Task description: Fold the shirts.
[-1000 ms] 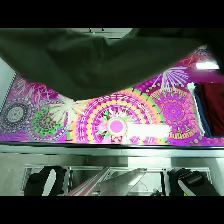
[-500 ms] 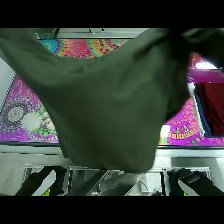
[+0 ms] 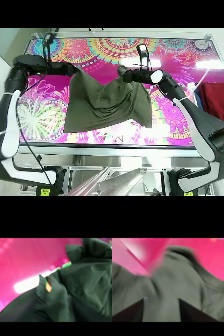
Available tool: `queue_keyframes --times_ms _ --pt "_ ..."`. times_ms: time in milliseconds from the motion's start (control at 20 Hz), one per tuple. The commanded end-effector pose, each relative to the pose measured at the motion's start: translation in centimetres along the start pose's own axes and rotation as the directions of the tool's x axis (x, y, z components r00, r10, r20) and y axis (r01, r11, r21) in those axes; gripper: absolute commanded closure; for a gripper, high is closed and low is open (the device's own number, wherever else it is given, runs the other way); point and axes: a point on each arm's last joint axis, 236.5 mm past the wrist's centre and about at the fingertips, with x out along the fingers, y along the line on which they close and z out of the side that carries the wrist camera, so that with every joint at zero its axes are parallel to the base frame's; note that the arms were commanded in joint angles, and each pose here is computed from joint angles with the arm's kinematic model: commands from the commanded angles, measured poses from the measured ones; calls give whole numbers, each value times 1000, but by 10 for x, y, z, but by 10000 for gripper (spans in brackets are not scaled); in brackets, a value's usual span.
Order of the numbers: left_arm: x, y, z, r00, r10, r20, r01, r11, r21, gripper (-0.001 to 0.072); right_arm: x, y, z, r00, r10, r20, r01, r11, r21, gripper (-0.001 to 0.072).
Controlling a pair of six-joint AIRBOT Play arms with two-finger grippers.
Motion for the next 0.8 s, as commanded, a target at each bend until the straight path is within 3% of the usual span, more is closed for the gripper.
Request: queue_keyframes --times_ms 0,50,100,150,250,400,550,750 --pt "-11 46 -16 996 37 -83 -47 991 -127 32 -20 -29 1 999 -16 -34 17 999 51 227" --pt "-31 49 -19 993 12 -116 -34 981 -190 33 -43 -40 13 999 -25 -20 26 998 60 239" --pt "-51 50 -28 987 -20 -160 -23 965 -261 34 -67 -55 20 999 -38 -19 40 996 76 339" --pt "-66 49 -40 977 -54 -206 -16 946 -325 34 -87 -76 19 998 -51 -40 55 993 107 371" --pt "-85 50 -75 946 -109 -306 -42 894 -447 46 -109 -122 -7 989 -61 -131 90 971 221 366" --pt "-91 45 -146 888 -125 -442 -142 840 -524 63 -119 -166 -56 970 21 -241 80 912 403 364" --pt "-84 24 -227 835 -160 -527 -223 777 -589 63 -110 -173 -95 940 158 -302 -7 894 448 364" --pt "-71 6 -291 822 -169 -544 -274 720 -637 62 -76 -171 -126 909 216 -356 -41 898 439 363"
